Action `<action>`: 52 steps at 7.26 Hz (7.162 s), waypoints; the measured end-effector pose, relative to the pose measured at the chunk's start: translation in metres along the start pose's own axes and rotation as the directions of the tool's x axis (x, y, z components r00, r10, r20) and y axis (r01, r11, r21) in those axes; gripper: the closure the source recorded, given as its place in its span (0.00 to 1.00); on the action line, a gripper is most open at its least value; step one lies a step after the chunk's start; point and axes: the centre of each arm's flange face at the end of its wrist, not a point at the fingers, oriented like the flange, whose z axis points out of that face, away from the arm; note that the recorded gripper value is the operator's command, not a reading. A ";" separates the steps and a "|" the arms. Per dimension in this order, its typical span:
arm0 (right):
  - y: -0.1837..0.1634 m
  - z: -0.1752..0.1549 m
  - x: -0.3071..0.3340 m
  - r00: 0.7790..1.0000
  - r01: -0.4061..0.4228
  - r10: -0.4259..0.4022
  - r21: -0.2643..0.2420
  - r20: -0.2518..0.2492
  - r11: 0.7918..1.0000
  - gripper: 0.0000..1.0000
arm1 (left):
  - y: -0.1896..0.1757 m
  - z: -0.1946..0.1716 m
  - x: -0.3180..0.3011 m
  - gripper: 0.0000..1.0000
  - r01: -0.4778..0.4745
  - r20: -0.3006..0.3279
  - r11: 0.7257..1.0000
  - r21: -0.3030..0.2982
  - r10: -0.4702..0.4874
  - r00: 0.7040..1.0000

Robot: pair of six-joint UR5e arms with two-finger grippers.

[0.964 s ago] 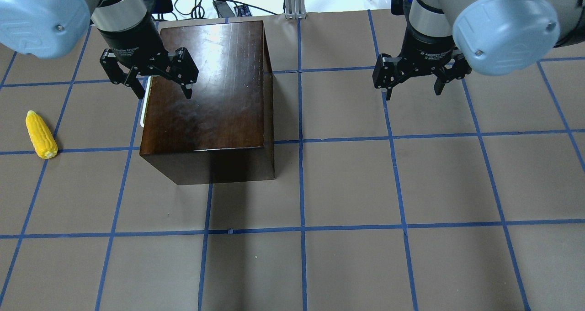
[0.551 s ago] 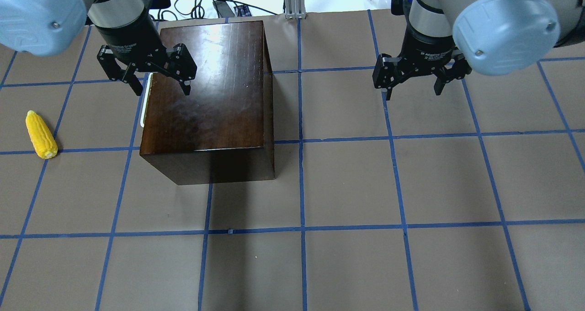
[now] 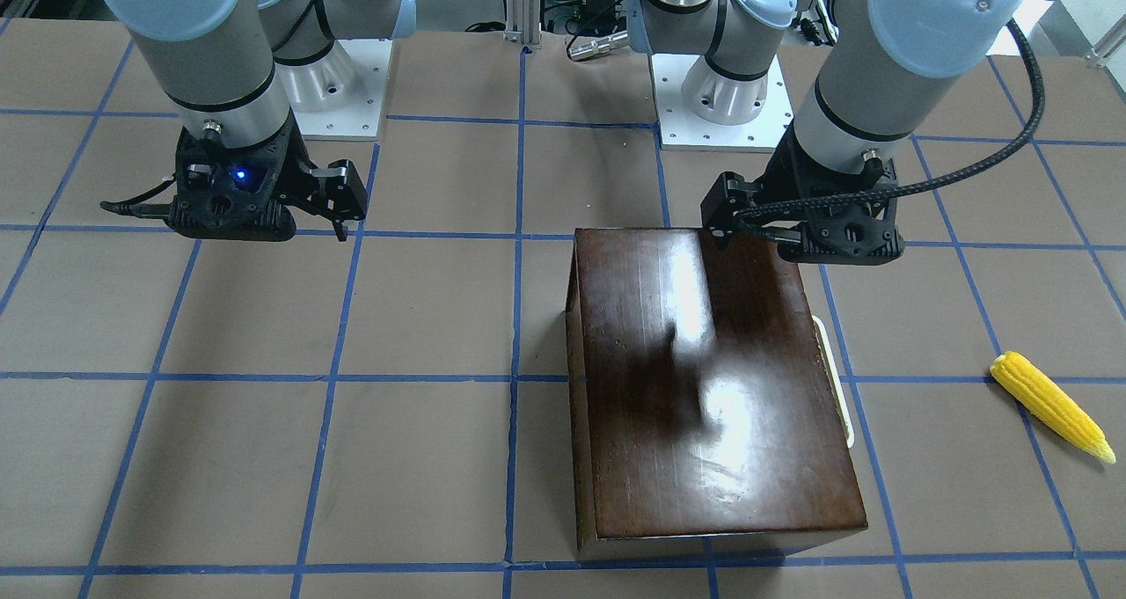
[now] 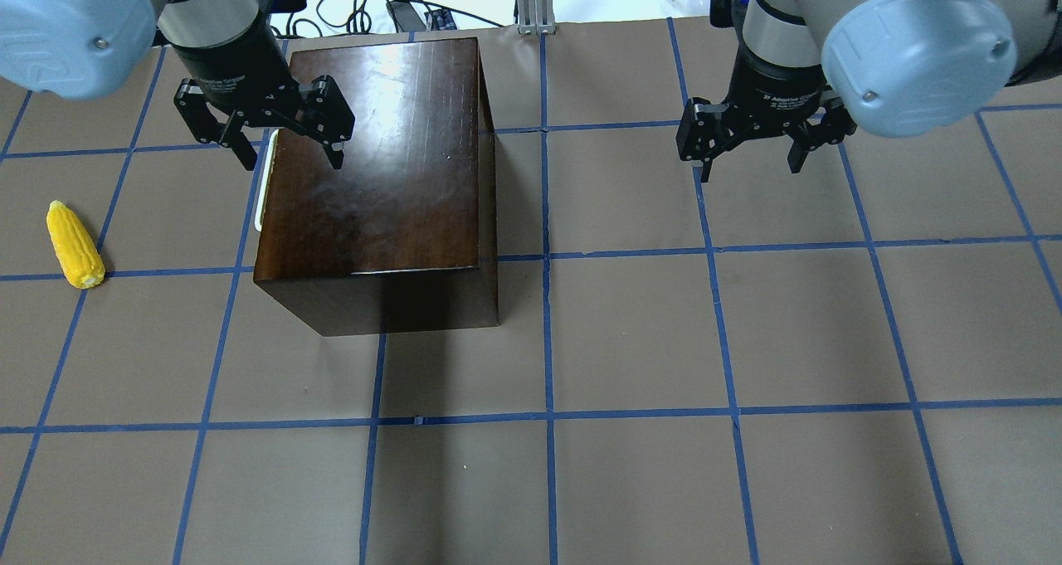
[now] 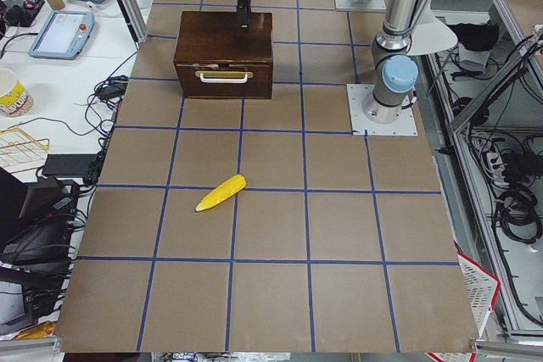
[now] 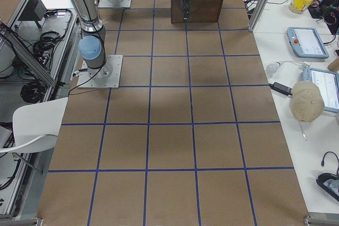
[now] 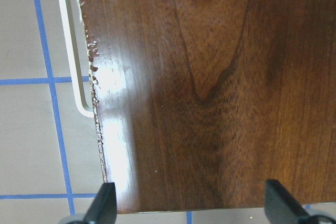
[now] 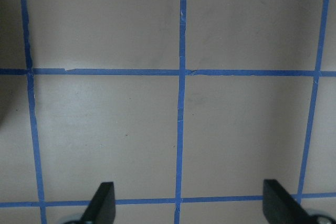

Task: Open drawer and put corn inside
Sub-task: 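Move the left gripper off the cabinet top toward the drawer handle, then lower the left gripper beside the white drawer handle, then close the left gripper on the white drawer handle, then pull the drawer outward from the cabinet with the left gripper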

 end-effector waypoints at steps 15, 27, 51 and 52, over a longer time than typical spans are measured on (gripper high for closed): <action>0.000 0.000 0.000 1.000 0.000 0.000 -0.001 0.000 1.000 0.00 | -0.053 0.033 -0.238 0.00 -0.034 -0.140 0.993 0.112 0.049 0.989; 0.000 0.000 0.000 1.000 0.000 0.000 -0.001 0.000 1.000 0.00 | -0.110 0.171 -0.228 0.00 -0.089 -0.430 0.993 0.079 0.115 0.895; 0.000 0.000 0.000 1.000 0.000 0.000 -0.001 0.000 1.000 0.00 | -0.120 0.197 -0.258 0.00 -0.134 -0.433 0.988 0.082 0.156 0.888; 0.000 0.000 0.000 1.000 0.000 0.000 0.000 0.000 1.000 0.00 | -0.121 0.196 -0.260 0.00 -0.136 -0.427 0.987 0.082 0.158 0.890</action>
